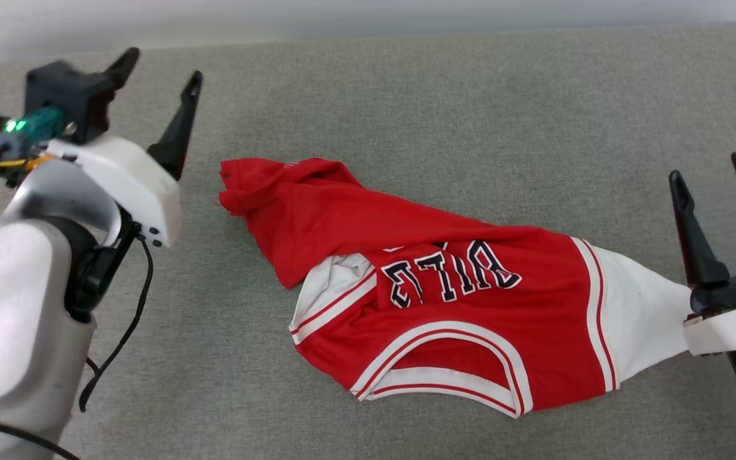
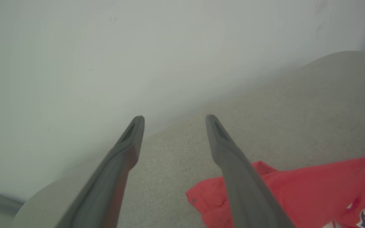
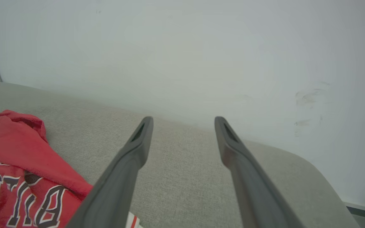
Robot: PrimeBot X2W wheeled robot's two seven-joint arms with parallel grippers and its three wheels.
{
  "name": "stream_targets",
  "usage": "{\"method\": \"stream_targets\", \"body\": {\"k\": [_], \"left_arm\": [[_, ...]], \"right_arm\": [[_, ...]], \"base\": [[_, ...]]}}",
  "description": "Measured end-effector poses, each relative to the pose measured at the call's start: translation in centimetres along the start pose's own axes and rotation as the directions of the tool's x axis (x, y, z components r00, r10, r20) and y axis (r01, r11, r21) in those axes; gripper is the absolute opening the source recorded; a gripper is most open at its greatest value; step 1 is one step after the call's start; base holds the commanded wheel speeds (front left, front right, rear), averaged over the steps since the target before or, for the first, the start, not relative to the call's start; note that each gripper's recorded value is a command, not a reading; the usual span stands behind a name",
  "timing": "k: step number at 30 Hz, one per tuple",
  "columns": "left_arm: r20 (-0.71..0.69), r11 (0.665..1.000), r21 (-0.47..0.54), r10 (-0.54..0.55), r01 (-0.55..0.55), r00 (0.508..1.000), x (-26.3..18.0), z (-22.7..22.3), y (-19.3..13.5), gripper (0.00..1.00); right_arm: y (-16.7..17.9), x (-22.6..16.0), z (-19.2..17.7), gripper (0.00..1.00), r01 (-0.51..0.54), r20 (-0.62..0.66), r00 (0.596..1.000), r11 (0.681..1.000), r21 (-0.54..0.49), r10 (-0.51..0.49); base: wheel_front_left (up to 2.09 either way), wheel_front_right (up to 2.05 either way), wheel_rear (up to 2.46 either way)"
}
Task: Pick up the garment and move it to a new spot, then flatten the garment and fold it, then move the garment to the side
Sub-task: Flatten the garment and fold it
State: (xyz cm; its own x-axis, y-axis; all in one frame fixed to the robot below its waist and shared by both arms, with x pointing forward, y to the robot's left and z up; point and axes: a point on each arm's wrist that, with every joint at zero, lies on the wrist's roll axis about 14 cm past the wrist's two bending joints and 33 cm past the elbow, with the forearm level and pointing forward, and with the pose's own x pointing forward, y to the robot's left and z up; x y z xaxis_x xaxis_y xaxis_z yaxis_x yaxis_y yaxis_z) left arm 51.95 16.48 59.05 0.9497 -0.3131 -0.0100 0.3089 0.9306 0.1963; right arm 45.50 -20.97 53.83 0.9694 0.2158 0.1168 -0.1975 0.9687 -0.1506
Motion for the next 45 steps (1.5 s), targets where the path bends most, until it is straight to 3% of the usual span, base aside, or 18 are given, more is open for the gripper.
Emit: {"method": "stream_targets", "body": {"k": [3,7,10,16,23,27,29,31,36,42,45], "left_arm": [[-0.16,0.993,-0.007,-0.117,0.118,0.98,1.2,-1.8,-2.0,1.0],[-0.36,0.973,-0.024,-0.221,0.228,0.906,2.0,-4.3,-3.3,1.0],[-0.514,0.952,-0.082,-0.295,0.296,0.805,1.8,-7.3,-4.7,1.0],[-0.746,0.899,-0.166,-0.383,0.404,0.545,0.1,-13.0,-7.3,1.0],[-0.851,0.858,-0.221,-0.402,0.464,0.338,-1.4,-18.4,-9.3,1.0],[-0.876,0.849,-0.234,-0.396,0.475,0.277,-1.7,-20.4,-9.6,1.0],[-0.878,0.844,-0.235,-0.397,0.482,0.268,-1.8,-20.8,-9.7,1.0],[-0.873,0.844,-0.238,-0.403,0.481,0.275,-1.8,-20.7,-9.8,0.0],[-0.826,0.842,-0.191,-0.416,0.504,0.382,-1.0,-18.4,-9.7,0.0],[-0.658,0.85,-0.075,-0.435,0.521,0.615,2.0,-10.8,-9.0,0.0],[-0.553,0.846,-0.009,-0.449,0.533,0.702,3.6,-6.7,-9.3,0.0]], "right_arm": [[0.5,-0.4,-1.2,1.0,-0.003,-0.039,0.999,1.0,-0.008,0.003],[0.8,-0.5,-2.4,1.0,-0.013,-0.071,0.997,1.0,-0.017,0.012],[0.9,-0.4,-3.2,1.0,-0.019,-0.094,0.995,1.0,-0.019,0.017],[0.8,0.1,-4.4,1.0,-0.028,-0.119,0.993,0.999,-0.025,0.025],[0.6,0.3,-6.5,1.0,-0.026,-0.163,0.986,0.999,-0.021,0.022],[1.0,0.3,-7.7,1.0,-0.03,-0.185,0.982,1.0,-0.007,0.028],[0.9,0.2,-7.9,1.0,-0.027,-0.19,0.981,1.0,-0.007,0.025],[1.0,0.1,-8.0,1.0,-0.025,-0.19,0.982,1.0,-0.005,0.024],[0.7,-0.1,-7.0,1.0,-0.001,-0.159,0.987,1.0,0.009,0.002],[0.7,-1.1,-6.0,1.0,0.035,-0.131,0.991,0.999,0.037,-0.03],[0.7,-1.2,-5.5,1.0,0.044,-0.118,0.992,0.998,0.039,-0.039]], "base": [[0.0,0.0,0.0],[0.0,0.0,0.0],[0.0,0.0,0.0],[0.0,0.0,0.0],[0.0,0.0,0.0],[0.0,0.0,0.0],[0.0,0.0,0.0],[0.0,0.0,0.0],[0.0,0.0,0.0],[0.0,0.0,0.0],[0.0,0.0,0.0]]}}
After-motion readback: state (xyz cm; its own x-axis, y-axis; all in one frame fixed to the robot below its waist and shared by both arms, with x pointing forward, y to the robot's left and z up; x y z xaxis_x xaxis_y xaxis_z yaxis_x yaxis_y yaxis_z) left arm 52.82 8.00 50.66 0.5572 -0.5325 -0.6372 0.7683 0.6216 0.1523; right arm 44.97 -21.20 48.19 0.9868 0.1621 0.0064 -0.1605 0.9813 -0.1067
